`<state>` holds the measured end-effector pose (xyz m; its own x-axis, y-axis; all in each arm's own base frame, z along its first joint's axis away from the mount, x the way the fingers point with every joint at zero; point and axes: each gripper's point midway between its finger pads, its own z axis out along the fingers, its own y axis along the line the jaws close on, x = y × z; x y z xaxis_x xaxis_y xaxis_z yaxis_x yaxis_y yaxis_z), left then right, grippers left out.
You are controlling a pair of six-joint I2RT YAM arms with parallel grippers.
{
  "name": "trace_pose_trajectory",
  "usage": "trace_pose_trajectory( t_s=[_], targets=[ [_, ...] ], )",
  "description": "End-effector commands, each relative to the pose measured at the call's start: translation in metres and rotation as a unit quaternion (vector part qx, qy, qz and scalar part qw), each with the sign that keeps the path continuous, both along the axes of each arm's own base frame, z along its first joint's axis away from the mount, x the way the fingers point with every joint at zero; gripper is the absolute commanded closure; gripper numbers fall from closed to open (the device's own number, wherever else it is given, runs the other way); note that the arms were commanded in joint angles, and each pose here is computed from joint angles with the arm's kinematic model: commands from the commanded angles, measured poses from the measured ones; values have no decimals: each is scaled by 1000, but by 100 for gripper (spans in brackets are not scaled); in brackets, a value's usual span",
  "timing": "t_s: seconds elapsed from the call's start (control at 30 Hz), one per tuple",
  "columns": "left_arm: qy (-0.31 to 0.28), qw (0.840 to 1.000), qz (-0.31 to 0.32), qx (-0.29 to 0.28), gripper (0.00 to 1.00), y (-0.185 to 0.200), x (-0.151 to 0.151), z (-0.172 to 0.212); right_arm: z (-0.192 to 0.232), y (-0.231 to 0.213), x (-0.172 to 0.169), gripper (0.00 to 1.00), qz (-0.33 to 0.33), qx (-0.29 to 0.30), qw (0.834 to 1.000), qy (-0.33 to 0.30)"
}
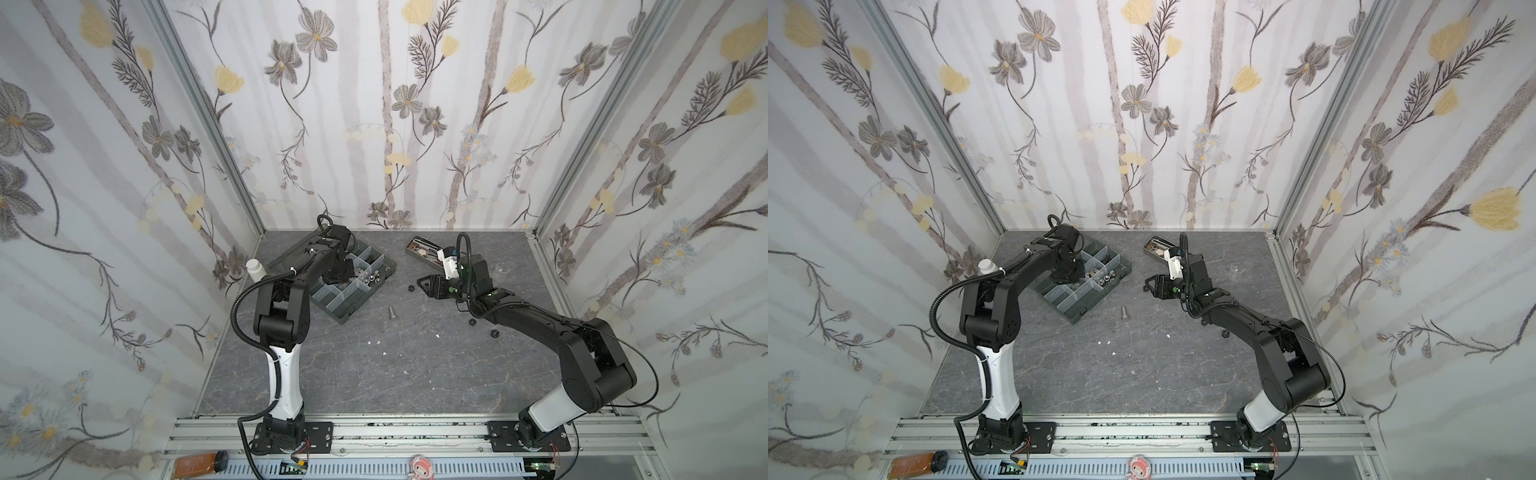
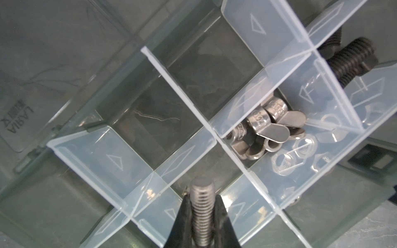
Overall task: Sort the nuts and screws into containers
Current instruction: 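Carry the bolt with the left gripper into an organizer compartment and release, then withdraw the left gripper while the right gripper lowers over another silver bolt, then close the right gripper on the silver bolt and lift it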
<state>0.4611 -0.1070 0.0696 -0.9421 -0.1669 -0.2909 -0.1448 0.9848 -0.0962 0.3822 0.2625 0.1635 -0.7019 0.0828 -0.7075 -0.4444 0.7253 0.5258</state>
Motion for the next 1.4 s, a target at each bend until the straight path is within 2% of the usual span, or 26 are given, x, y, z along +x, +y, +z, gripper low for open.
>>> trace_pose_trajectory(
  t_s=[0.0,0.17,0.4,0.7,1.0,1.23,1.37],
  targets=[
    [-9,1000,-4,2,76,0,4,4,3,3,1,37,6,-1,1000,-9],
    [-23,1000,-3,1,48,0,8,16,-5,8,0,37,7,-23,1000,3],
    [-76,997,8,-7,30,3,5,59,-29,29,-6,39,4,-93,995,29],
    [-167,984,26,-57,21,4,-29,123,-72,68,-25,49,17,-203,976,70],
    [-198,976,28,-82,17,11,-75,132,-115,81,-30,52,9,-267,958,102],
    [-229,967,24,-107,12,11,-95,148,-136,92,-31,56,14,-283,952,120],
    [-234,966,21,-111,12,11,-101,151,-145,101,-40,63,25,-297,947,123]
  ],
)
